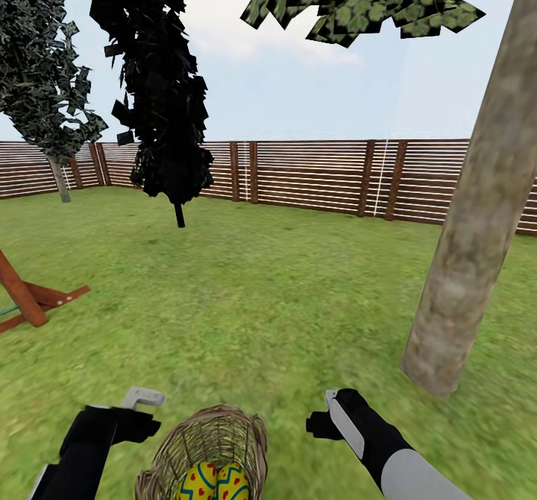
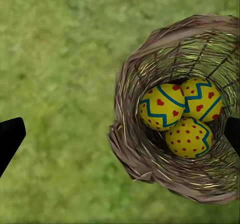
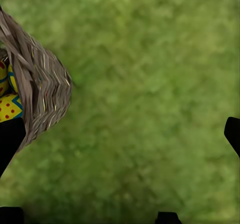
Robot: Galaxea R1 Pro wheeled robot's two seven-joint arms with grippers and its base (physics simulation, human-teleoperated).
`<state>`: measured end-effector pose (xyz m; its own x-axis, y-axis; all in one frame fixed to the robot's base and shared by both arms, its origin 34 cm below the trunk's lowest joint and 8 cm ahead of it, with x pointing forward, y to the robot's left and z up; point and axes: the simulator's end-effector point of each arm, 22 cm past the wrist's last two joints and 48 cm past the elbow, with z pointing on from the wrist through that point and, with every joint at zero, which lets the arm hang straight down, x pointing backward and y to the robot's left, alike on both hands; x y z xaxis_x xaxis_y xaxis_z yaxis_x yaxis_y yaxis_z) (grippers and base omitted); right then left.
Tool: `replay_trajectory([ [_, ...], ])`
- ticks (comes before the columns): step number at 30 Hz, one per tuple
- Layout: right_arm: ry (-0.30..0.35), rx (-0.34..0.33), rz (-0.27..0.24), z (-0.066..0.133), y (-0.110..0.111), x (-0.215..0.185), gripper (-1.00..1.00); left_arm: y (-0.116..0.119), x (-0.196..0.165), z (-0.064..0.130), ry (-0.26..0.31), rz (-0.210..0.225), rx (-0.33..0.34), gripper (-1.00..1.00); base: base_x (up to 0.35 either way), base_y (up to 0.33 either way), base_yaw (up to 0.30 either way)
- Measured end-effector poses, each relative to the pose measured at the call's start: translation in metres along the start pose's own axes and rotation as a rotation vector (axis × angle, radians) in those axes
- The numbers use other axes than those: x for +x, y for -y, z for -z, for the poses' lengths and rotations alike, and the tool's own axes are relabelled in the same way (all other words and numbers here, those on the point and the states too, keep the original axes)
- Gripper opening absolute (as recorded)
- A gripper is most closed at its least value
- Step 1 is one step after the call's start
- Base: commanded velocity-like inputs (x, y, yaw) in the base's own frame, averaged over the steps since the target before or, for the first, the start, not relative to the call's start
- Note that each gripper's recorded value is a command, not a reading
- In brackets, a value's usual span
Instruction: Take the three Easter eggs out of the wicker basket on the lawn in the garden, then place them on the lawn next to a single tree (choose any tree) so that all three eggs are next to the same tree and none are left in the basket.
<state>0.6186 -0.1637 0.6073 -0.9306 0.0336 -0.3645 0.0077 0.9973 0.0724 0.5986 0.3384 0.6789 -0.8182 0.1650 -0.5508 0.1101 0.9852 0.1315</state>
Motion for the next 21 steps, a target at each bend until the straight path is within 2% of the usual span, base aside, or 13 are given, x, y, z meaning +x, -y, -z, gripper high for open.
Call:
replay_trajectory([
  [9, 0.008, 0.000, -0.002, 0.000, 0.000, -0.002, 1.00, 0.010, -0.004, -0.009, -0.009, -0.001, 0.015, 1.00, 0.000, 0.000, 0.000],
  [14, 0.023, 0.000, -0.005, 0.000, -0.001, -0.004, 1.00, 0.032, -0.004, -0.031, -0.060, -0.004, 0.085, 1.00, 0.000, 0.000, 0.000],
  [21, 0.026, 0.000, -0.005, 0.000, -0.001, -0.005, 1.00, 0.059, -0.007, -0.051, -0.063, -0.046, 0.159, 1.00, 0.000, 0.000, 0.000],
])
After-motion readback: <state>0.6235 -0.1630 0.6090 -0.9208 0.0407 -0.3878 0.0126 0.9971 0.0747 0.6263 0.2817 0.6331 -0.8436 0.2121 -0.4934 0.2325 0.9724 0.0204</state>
